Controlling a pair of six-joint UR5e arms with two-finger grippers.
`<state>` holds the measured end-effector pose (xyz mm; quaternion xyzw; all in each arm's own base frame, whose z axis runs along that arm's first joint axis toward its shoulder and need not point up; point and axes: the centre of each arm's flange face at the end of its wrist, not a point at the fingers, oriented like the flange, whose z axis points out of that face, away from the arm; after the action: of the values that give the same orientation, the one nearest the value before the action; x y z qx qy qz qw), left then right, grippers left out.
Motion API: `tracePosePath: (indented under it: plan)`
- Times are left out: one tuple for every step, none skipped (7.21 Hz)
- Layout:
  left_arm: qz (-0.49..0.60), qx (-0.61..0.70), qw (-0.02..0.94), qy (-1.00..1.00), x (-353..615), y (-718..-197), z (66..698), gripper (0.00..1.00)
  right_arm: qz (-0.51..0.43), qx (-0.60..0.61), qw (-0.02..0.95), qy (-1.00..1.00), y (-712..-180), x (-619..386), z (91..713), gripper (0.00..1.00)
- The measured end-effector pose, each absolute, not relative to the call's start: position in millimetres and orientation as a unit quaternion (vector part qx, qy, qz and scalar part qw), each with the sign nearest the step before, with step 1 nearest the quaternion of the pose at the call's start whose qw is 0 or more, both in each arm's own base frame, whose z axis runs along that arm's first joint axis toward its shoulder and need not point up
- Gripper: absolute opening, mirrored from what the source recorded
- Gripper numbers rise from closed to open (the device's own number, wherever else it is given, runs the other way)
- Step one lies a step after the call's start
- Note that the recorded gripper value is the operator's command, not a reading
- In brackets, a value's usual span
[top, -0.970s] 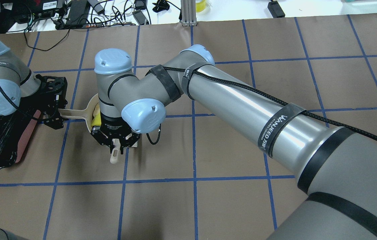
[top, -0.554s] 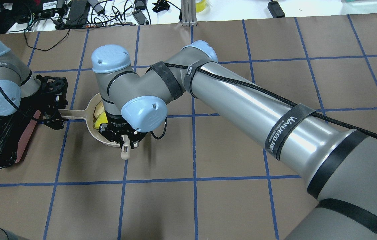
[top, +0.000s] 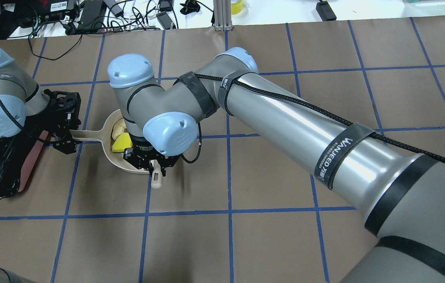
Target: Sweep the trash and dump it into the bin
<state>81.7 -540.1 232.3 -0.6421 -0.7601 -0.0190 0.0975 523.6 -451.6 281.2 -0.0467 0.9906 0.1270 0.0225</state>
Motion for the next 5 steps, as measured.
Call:
tracePosePath:
  plan:
    - [-0.022, -0.641, 0.097, -0.761, 77.6, -540.4, 231.9, 0.11, 0.121, -0.049, 0.003, 0.991, -460.7, 508.7, 284.3, 0.00]
    - [-0.028, -0.642, 0.091, -0.761, 68.3, -541.8, 232.0, 0.11, 0.120, -0.049, -0.009, 0.992, -466.3, 498.5, 284.0, 0.00]
    - [-0.034, -0.642, 0.084, -0.761, 58.6, -543.4, 232.4, 0.12, 0.123, -0.049, -0.015, 0.991, -467.0, 493.4, 280.1, 0.00]
    - [-0.036, -0.643, 0.080, -0.761, 53.2, -544.1, 232.5, 0.11, 0.125, -0.049, -0.019, 0.991, -466.0, 490.9, 275.7, 0.00]
    - [-0.037, -0.643, 0.079, -0.761, 50.6, -543.6, 231.4, 0.12, 0.127, -0.047, -0.019, 0.991, -465.2, 490.3, 273.2, 0.00]
